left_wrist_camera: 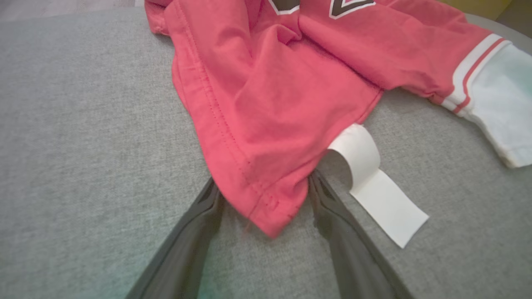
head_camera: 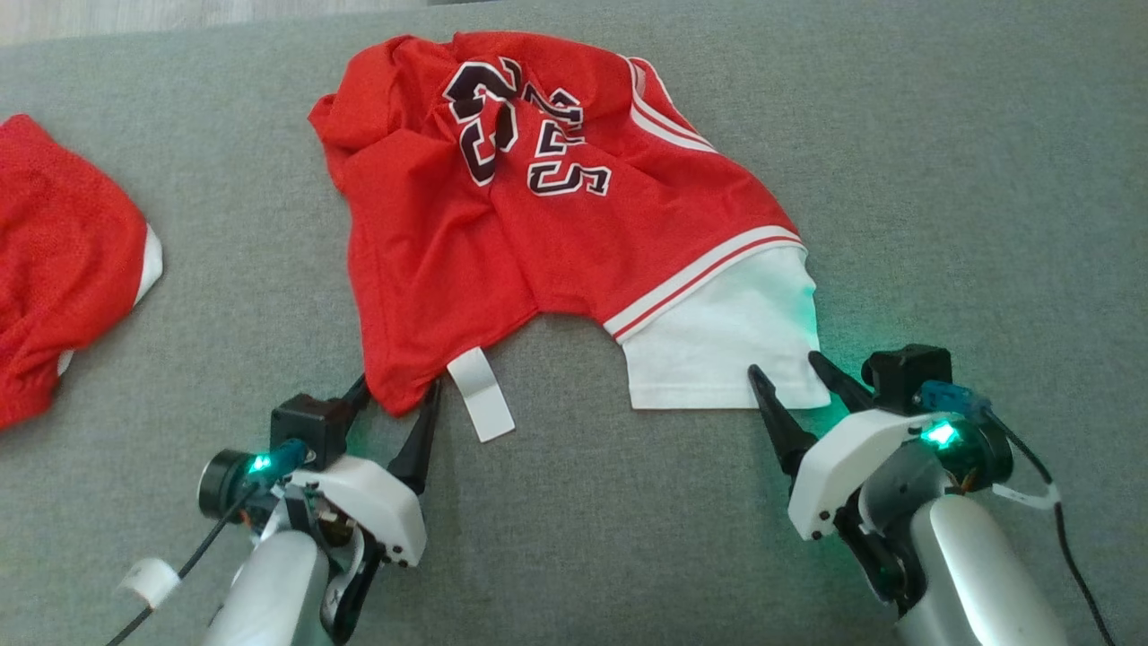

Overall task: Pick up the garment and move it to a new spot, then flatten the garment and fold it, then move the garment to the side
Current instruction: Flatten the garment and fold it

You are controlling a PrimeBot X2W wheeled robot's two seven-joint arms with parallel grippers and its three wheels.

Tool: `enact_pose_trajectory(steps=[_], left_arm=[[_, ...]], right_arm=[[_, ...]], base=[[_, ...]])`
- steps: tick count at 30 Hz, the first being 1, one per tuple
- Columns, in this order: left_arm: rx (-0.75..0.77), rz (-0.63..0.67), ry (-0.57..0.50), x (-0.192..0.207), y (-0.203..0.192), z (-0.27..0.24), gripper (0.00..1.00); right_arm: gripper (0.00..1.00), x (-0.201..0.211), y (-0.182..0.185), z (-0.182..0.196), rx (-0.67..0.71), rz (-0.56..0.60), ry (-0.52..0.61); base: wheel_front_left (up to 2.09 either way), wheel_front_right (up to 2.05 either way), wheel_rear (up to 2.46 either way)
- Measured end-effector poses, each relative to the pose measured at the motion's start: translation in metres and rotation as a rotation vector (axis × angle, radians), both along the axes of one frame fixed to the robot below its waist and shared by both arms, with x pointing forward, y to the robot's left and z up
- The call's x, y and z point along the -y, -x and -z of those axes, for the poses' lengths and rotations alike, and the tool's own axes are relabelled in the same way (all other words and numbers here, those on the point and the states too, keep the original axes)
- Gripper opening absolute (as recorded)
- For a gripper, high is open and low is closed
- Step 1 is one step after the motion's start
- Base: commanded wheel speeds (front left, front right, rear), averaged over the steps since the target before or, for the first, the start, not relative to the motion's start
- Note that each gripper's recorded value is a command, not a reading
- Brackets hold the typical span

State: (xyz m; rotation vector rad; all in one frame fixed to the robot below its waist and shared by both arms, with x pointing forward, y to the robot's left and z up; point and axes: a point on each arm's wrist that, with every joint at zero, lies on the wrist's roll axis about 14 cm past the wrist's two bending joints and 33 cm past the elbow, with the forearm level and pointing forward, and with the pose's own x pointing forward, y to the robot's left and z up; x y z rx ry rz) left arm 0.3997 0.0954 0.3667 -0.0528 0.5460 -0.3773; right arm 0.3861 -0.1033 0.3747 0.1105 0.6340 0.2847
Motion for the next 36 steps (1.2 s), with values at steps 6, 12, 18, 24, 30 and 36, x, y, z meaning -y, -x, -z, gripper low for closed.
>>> enact_pose_trajectory(steps=[6, 12, 18, 24, 30, 36], left_arm=[[0.006, 0.004, 0.012, 0.003, -0.001, -0.003, 1.00], [0.013, 0.022, 0.023, 0.010, -0.003, -0.009, 1.00], [0.021, 0.041, 0.033, 0.017, -0.004, -0.016, 1.00], [0.008, 0.040, 0.034, 0.017, -0.006, -0.014, 0.91], [-0.007, 0.027, 0.036, 0.013, -0.005, -0.009, 0.47], [-0.019, 0.017, 0.045, 0.011, -0.004, -0.007, 0.00]], right_arm=[[1.00, 0.007, 0.000, 0.001, -0.011, 0.016, 0.011], [1.00, 0.015, 0.002, 0.002, -0.024, 0.031, 0.033], [1.00, 0.022, 0.009, 0.004, -0.040, 0.049, 0.046], [1.00, 0.017, 0.010, 0.007, -0.063, 0.036, 0.029], [1.00, -0.008, 0.011, 0.011, -0.093, -0.025, -0.024], [0.00, -0.023, 0.007, 0.010, -0.110, -0.077, -0.044]], base=[[0.00, 0.00, 0.00], [0.00, 0.00, 0.00], [0.00, 0.00, 0.00], [0.00, 0.00, 0.00], [0.00, 0.00, 0.00], [0.00, 0.00, 0.00]])
